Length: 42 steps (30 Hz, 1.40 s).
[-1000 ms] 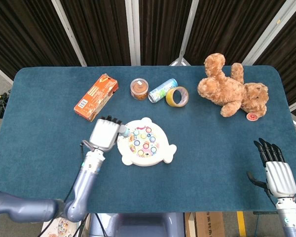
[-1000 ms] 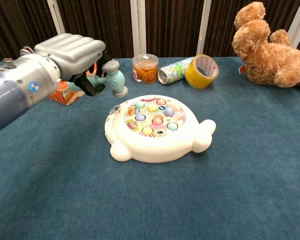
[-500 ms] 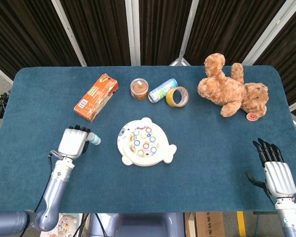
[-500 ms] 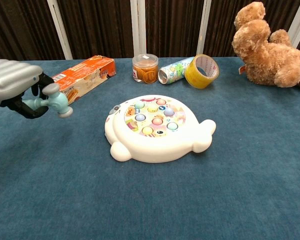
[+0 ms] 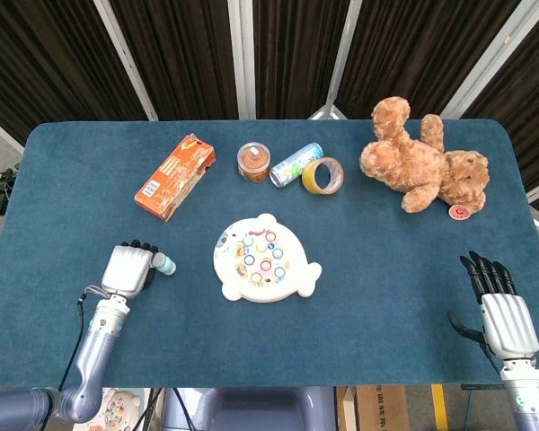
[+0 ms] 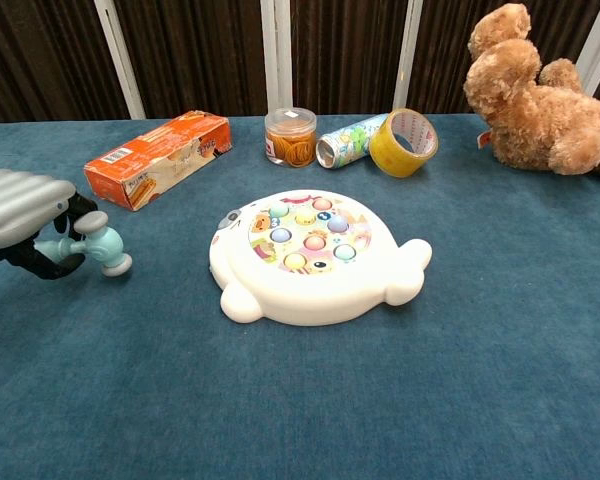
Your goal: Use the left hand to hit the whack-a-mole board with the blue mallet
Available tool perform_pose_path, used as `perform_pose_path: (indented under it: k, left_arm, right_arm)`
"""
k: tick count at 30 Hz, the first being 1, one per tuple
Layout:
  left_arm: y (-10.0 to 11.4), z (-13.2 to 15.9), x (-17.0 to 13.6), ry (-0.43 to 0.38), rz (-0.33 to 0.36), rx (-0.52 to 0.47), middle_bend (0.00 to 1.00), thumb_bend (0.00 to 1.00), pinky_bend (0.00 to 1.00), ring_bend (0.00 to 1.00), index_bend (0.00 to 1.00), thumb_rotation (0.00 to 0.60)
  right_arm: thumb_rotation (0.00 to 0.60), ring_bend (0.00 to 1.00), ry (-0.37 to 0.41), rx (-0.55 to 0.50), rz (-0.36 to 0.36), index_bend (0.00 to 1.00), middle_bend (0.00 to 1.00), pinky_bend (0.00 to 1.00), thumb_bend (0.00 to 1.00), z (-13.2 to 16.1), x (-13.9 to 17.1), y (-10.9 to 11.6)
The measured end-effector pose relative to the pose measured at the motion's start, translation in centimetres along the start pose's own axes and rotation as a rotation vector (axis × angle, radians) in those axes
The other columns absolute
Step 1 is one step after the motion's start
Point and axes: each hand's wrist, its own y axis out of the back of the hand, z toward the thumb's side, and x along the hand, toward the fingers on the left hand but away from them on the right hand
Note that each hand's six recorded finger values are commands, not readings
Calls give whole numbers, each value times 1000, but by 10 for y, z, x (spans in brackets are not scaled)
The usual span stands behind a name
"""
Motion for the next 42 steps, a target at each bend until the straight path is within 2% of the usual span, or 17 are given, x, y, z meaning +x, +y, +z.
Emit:
perform_pose_path:
  k: [6, 11, 20, 26, 39, 42]
  left_arm:
    - [-7, 9, -1, -18, -6, 4, 471, 622, 508, 372, 593, 600]
    - [-7, 10, -2, -21, -4, 3, 463, 570, 508, 372, 572, 600]
    - [-9, 6, -2, -12, -14, 3, 437, 347, 507, 364, 524, 600]
    - [-9, 4, -3, -9, -13, -1, 418, 255, 503, 354, 494, 600]
    - [-3, 2, -5, -12, 8, -25, 380, 207, 482, 334, 436, 600]
    - [-1, 2, -5, -13, 13, -30, 365, 170, 472, 328, 417, 600]
  right_arm:
    - [600, 0, 2, 0, 0, 0, 0, 0, 320, 0, 0, 0]
    - [600, 0, 2, -2, -1, 0, 0, 0, 320, 1, 0, 0]
    - [600, 0, 2, 0, -2, 0, 0, 0, 320, 1, 0, 0]
    - [600, 0, 2, 0, -1, 0, 0, 0, 320, 1, 0, 0]
    - [600, 0, 1, -1, 1, 0, 0, 0, 320, 1, 1, 0]
    - [600, 0, 0, -1, 1, 0, 0, 0, 320, 1, 0, 0]
